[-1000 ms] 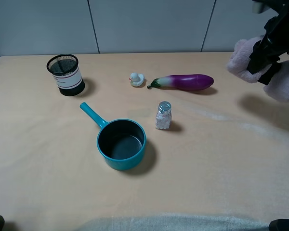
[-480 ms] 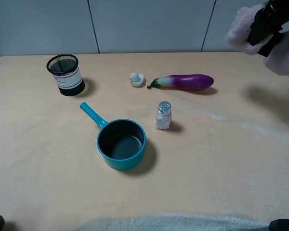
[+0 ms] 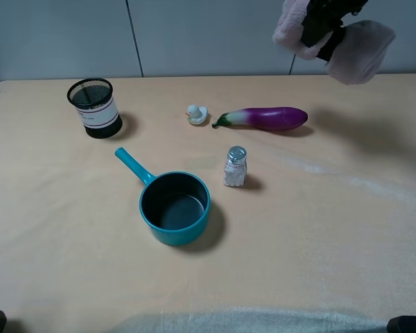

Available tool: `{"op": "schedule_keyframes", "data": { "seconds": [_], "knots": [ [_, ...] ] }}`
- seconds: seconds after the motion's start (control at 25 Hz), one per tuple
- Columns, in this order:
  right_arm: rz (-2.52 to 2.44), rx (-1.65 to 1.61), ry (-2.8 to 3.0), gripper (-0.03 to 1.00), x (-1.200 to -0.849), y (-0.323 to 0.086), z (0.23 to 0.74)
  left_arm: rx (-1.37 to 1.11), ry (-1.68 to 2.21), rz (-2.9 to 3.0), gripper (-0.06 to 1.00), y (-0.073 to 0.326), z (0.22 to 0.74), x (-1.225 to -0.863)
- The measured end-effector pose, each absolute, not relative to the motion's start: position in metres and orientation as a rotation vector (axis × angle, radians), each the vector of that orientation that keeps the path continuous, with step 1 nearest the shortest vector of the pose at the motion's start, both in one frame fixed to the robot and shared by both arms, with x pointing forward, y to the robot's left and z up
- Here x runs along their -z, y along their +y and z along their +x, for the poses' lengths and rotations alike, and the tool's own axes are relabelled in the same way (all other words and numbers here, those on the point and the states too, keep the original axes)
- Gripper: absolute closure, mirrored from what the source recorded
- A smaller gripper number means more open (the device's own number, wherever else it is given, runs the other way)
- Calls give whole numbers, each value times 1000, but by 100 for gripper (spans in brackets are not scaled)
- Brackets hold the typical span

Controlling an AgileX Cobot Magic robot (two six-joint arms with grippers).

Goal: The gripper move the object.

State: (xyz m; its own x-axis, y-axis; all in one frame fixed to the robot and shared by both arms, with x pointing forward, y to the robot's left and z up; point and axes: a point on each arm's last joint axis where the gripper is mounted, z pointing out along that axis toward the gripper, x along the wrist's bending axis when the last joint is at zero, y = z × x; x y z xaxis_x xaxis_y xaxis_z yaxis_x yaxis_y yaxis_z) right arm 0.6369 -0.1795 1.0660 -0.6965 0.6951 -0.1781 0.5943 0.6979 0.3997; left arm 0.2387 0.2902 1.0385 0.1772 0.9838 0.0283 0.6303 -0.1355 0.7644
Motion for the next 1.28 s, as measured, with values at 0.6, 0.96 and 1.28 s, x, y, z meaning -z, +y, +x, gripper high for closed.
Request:
{"op": "schedule_keyframes", "data": {
  "seconds": [0.6, 0.96, 1.28],
  "knots": [
    [577, -370, 2761, 63, -1010, -118, 675, -738, 1520, 1843, 19, 290, 239, -1039],
    [254, -275, 2792, 63, -983, -110, 682, -738, 1520, 1843, 19, 290, 239, -1039],
    [21, -219, 2712, 63, -979, -97, 685, -738, 1520, 1843, 19, 290, 239, -1039]
  ]
}}
